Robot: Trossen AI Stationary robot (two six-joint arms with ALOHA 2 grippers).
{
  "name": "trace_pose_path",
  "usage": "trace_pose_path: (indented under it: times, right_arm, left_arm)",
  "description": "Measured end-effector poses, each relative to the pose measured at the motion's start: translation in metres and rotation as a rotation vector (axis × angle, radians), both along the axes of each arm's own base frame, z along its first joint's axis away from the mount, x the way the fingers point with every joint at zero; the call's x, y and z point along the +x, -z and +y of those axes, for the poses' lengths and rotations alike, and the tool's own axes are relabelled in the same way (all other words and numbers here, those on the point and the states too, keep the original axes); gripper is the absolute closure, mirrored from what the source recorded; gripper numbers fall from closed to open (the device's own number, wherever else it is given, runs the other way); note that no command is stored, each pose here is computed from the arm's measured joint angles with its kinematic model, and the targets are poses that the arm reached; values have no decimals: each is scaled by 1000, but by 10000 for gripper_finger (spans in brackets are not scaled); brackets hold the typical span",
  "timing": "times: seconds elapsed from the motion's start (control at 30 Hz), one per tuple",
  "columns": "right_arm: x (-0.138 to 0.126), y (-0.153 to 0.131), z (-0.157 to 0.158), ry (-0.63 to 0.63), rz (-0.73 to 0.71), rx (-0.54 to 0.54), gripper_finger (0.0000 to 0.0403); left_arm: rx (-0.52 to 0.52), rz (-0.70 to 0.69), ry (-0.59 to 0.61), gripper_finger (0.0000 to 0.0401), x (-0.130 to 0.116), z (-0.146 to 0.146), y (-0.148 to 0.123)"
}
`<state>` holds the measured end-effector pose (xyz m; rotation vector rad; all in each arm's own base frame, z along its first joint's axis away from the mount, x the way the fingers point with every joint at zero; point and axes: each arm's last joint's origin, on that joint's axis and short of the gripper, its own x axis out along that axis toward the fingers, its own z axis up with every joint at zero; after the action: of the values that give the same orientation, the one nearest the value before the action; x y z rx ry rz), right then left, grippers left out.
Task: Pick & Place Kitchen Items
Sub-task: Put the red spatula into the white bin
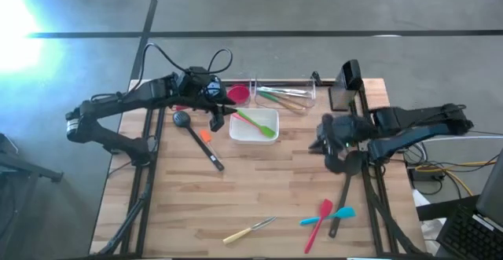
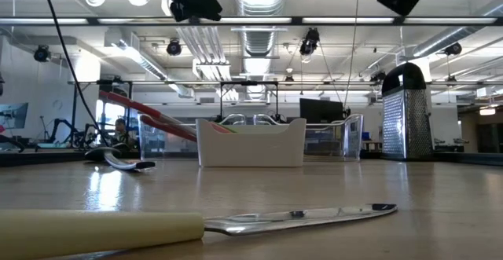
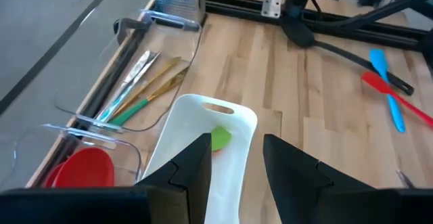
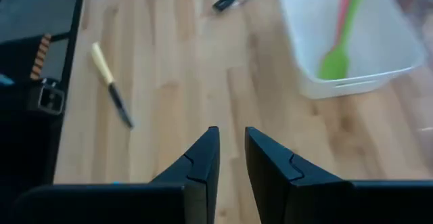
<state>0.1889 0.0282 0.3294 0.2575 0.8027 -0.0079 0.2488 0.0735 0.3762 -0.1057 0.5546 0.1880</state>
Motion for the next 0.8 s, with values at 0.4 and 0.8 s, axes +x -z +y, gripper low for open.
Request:
trace_pose_path:
  times: [0.4, 0.8]
  right_arm:
    - [7, 33, 88, -206, 157, -49, 351]
    - [12, 79, 135, -279, 374, -109, 351]
  left_arm:
    - [3, 37, 12, 263, 5, 2, 32]
    - [24, 19, 23, 263, 8, 2, 38]
